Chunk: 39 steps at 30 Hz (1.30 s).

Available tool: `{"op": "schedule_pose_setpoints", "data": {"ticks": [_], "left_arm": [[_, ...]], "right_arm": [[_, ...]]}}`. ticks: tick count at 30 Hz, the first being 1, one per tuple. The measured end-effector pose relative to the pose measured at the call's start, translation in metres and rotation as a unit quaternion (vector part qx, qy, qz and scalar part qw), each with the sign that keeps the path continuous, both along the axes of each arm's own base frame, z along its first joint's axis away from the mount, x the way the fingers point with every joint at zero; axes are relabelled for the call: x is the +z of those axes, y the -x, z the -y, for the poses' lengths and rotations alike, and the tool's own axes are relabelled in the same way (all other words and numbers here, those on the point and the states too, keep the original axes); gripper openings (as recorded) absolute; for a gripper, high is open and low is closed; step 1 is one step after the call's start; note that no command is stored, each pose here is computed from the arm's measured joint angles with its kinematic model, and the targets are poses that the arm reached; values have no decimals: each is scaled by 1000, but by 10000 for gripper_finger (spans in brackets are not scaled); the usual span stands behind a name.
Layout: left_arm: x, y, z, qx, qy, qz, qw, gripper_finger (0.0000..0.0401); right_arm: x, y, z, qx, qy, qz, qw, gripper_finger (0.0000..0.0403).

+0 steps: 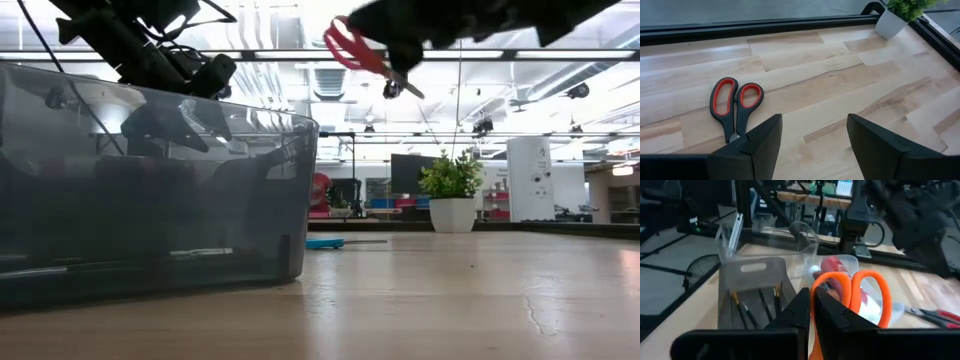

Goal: Pick & Place Paint Supplies
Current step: Put the orange scissors into the bottom transparent bin

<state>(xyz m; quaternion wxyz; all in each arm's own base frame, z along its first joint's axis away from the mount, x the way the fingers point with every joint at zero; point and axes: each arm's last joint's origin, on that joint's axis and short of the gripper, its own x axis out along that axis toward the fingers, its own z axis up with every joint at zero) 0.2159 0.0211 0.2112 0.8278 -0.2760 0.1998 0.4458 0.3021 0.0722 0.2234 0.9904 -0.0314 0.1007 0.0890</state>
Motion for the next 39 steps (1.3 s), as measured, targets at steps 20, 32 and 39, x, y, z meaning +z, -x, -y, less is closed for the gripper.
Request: {"op": "schedule_pose_setpoints", "data": {"ticks": [20,32,39], "left_arm": [[0,0,0,0,0,0,1000,232],[0,0,0,0,0,0,1000,232],[0,0,0,0,0,0,1000,232]], "right_arm": [[6,-131,-38,97,-87,31,991,10],[9,-149,-48,194,-82,107,972,8],[-3,-152,-49,200,-84,109,970,8]]}}
